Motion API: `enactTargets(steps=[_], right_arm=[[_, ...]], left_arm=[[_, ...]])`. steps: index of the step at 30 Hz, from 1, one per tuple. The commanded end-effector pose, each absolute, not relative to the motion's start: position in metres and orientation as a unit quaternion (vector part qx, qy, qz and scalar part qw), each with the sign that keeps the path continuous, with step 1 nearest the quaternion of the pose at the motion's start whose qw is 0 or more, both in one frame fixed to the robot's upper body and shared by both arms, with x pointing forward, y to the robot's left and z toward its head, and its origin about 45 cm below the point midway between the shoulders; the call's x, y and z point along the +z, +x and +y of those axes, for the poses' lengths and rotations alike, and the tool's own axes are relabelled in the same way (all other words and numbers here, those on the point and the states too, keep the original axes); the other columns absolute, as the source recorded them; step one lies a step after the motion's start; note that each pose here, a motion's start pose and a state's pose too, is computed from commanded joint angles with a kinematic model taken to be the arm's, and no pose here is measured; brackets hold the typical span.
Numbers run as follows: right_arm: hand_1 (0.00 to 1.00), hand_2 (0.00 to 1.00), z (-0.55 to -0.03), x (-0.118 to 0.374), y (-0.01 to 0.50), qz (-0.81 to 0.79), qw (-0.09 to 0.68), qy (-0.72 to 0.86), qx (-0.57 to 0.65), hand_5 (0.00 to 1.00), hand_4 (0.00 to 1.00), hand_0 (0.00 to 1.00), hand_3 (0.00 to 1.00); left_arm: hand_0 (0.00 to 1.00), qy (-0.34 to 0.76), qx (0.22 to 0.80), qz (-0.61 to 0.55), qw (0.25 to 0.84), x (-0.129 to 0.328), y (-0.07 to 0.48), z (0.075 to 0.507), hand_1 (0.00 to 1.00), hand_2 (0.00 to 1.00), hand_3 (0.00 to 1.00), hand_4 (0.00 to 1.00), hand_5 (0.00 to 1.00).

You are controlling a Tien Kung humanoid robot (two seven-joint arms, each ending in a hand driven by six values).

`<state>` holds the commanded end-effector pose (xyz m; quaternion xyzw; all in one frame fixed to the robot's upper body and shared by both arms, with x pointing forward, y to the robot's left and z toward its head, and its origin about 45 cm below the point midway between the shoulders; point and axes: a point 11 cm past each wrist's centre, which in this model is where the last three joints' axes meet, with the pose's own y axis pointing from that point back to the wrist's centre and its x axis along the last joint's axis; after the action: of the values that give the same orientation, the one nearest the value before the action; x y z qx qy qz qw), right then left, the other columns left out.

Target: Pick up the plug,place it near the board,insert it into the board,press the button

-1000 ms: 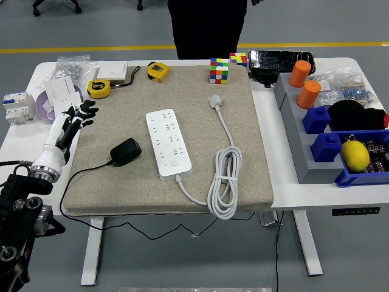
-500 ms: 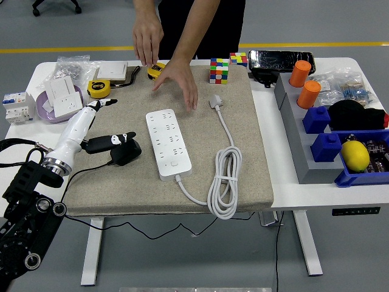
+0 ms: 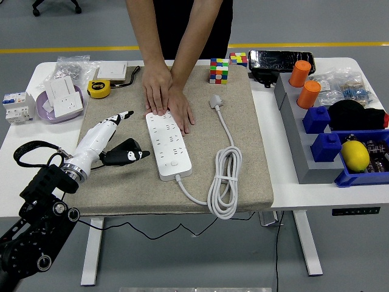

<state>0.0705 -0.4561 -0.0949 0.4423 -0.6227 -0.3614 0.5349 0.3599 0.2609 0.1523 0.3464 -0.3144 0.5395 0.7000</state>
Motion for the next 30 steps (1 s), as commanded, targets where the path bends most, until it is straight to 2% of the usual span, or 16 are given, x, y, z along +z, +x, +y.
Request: enactTargets(steps=[10, 11, 16, 17, 22, 23, 28, 29, 30], right_arm=[[0.75, 0.747, -0.456, -0.095, 0.071, -0.623, 0.535, 0.442, -0.361, 0.919, 0.998, 0.824, 0.785], [0.75, 0.747, -0.456, -0.095, 0.071, -0.623, 0.535, 0.442, -0.361, 0.919, 0.998, 0.824, 0.785], [0.75, 0.747, -0.456, -0.095, 0.071, -0.623, 0.535, 0.442, -0.361, 0.919, 0.998, 0.824, 0.785], [0.75, 0.747, -0.456, -0.095, 0.071, -0.623, 0.535, 0.442, -0.361, 0.919, 0.998, 0.824, 0.785], [0.75, 0.747, -0.457, -0.095, 0.071, -0.622, 0.536, 0.443, -0.361, 0.919, 0.998, 0.824, 0.785], [0.75, 0.747, -0.457, -0.095, 0.071, -0.622, 0.536, 0.442, -0.361, 0.918, 0.998, 0.825, 0.785], [0.75, 0.747, -0.457, -0.094, 0.071, -0.622, 0.536, 0.443, -0.36, 0.918, 0.998, 0.825, 0.785], [0.749, 0.747, -0.457, -0.094, 0.071, -0.622, 0.536, 0.443, -0.359, 0.92, 0.998, 0.823, 0.785], [0.749, 0.747, -0.457, -0.094, 0.071, -0.622, 0.536, 0.443, -0.359, 0.92, 0.998, 0.823, 0.785]], left_arm=[[0.998, 0.382, 0.534, -0.322, 0.682, 0.135, 0.361, 0.265, 0.998, 0.998, 0.998, 0.998, 0.488], [0.963, 0.387, 0.533, -0.323, 0.679, 0.132, 0.361, 0.266, 0.998, 0.937, 0.998, 0.998, 0.493], [0.963, 0.4, 0.529, -0.333, 0.67, 0.124, 0.359, 0.266, 0.998, 0.937, 0.998, 0.998, 0.493], [0.888, 0.402, 0.529, -0.333, 0.669, 0.122, 0.358, 0.267, 0.918, 0.825, 0.862, 0.998, 0.48], [0.888, 0.409, 0.529, -0.344, 0.659, 0.118, 0.358, 0.269, 0.918, 0.825, 0.862, 0.998, 0.48], [0.816, 0.41, 0.53, -0.346, 0.657, 0.117, 0.358, 0.27, 0.819, 0.693, 0.716, 0.998, 0.456], [0.816, 0.418, 0.534, -0.353, 0.644, 0.114, 0.36, 0.275, 0.819, 0.693, 0.716, 0.998, 0.456], [0.768, 0.419, 0.537, -0.353, 0.641, 0.113, 0.36, 0.277, 0.766, 0.642, 0.661, 0.998, 0.437], [0.768, 0.419, 0.539, -0.354, 0.639, 0.112, 0.361, 0.278, 0.766, 0.642, 0.661, 0.998, 0.437]])
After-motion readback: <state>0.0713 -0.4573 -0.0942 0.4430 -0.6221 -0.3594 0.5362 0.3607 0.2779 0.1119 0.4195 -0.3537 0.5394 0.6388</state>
